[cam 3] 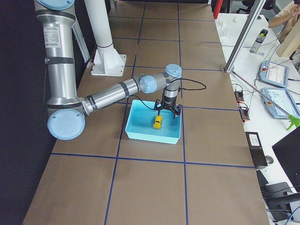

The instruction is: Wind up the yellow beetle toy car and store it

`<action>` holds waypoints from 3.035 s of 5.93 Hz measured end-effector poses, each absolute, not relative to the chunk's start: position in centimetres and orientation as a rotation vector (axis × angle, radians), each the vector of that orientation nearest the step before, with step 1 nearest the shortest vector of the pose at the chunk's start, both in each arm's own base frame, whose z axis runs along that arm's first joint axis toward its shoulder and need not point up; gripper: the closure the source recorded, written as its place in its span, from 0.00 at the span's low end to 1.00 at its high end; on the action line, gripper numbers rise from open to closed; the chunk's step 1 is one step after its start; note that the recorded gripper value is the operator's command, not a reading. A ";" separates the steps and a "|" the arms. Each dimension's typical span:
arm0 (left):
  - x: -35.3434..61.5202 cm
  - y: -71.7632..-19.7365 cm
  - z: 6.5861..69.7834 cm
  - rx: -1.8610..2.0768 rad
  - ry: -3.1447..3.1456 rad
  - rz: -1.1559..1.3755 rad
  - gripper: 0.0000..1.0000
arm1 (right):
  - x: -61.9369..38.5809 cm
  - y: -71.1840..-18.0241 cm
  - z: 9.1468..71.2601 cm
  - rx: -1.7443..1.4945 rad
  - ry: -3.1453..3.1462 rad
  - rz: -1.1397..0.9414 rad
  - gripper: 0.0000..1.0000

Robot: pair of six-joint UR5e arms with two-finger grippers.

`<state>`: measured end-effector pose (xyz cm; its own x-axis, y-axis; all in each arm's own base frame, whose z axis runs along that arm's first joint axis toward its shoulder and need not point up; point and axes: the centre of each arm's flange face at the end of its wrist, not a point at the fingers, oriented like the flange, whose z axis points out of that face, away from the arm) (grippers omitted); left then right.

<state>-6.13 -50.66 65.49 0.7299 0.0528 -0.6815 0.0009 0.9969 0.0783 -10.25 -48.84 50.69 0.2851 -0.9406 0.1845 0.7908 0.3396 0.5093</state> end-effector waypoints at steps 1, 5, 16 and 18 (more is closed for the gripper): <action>-5.9 -50.9 64.4 0.095 0.779 0.036 0.00 | -3.8 -48.5 53.2 0.315 -0.501 -1.049 0.00; -5.7 -50.9 64.1 0.102 0.801 0.044 0.00 | 11.2 -44.1 62.7 0.061 -0.658 -0.243 0.00; -5.8 -50.5 65.7 0.073 0.801 0.033 0.00 | 10.8 -42.1 66.3 -0.087 -0.769 0.218 0.00; -5.8 -50.5 65.7 0.073 0.801 0.033 0.00 | 10.8 -42.0 66.3 -0.089 -0.769 0.219 0.00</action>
